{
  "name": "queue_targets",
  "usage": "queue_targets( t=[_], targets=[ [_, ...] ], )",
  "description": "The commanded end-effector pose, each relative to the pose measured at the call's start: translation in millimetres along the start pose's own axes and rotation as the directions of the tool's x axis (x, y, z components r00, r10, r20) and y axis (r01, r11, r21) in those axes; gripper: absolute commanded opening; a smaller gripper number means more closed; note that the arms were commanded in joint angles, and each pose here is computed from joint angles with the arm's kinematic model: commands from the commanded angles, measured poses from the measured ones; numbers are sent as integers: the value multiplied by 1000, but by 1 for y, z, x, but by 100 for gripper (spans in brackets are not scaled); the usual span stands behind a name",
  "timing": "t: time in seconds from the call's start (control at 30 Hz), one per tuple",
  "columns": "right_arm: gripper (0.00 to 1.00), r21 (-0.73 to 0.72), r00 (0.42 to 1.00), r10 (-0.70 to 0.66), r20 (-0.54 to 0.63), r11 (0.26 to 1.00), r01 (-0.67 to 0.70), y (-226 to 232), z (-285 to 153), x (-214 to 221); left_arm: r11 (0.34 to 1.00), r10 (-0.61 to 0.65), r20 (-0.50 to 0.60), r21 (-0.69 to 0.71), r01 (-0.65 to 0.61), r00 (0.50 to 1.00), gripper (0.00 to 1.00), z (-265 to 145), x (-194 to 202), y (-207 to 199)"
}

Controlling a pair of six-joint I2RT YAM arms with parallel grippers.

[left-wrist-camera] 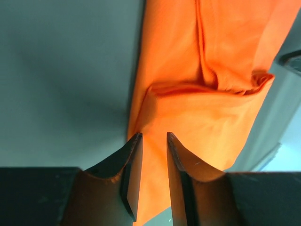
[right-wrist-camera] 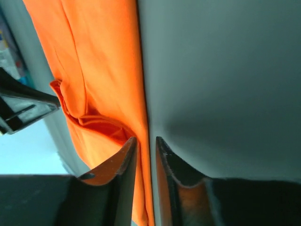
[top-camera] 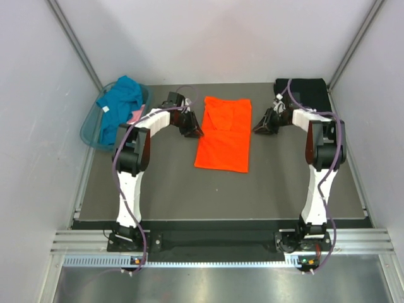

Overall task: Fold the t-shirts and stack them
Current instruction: Fold the tshirt

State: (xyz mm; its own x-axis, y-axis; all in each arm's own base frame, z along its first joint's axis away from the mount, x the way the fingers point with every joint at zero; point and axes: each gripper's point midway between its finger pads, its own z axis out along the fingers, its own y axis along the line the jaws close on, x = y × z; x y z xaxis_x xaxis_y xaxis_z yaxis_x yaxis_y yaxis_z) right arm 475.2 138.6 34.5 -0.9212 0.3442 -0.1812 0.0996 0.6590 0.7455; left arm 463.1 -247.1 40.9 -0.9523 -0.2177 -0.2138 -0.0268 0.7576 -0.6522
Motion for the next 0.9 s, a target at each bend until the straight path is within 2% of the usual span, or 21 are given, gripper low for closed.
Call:
queue_targets(
  t=[0.0,0.03,0.17,0.2,0.27,0.43,0.57,0.7,0.87],
  targets=[
    [25,86,989,-131,63,988,126,28,-38,-6,993,87,44,-80,-83,995,33,-41,-5,-2],
    [30,99,989,-138,52,986,132,30,-38,1,995,69,43,-69,-66,997,32,-43,-5,-2],
    [40,73,989,-148,1,986,148,42,-46,44,998,34,0,-55,-34,999,33,-47,11,4],
    [42,74,990,-139,-18,987,140,32,-43,62,998,32,-13,-57,-33,999,35,-52,18,7],
    [49,45,991,-128,-47,991,130,31,-48,96,997,53,-36,-54,-55,998,44,-57,30,7],
    [53,-75,986,-126,-112,990,118,38,-48,148,997,33,-87,-70,-39,996,51,-71,70,21],
    [55,-73,983,-111,-148,992,101,19,-53,185,998,-33,-140,-65,24,990,51,-66,104,34],
    [56,-35,982,-107,-159,994,102,4,-53,196,995,-54,-167,-92,39,985,52,-58,119,38],
    [54,-36,982,-81,-173,996,76,-7,-42,200,988,-117,-170,-121,97,978,46,-52,130,47]
  ],
)
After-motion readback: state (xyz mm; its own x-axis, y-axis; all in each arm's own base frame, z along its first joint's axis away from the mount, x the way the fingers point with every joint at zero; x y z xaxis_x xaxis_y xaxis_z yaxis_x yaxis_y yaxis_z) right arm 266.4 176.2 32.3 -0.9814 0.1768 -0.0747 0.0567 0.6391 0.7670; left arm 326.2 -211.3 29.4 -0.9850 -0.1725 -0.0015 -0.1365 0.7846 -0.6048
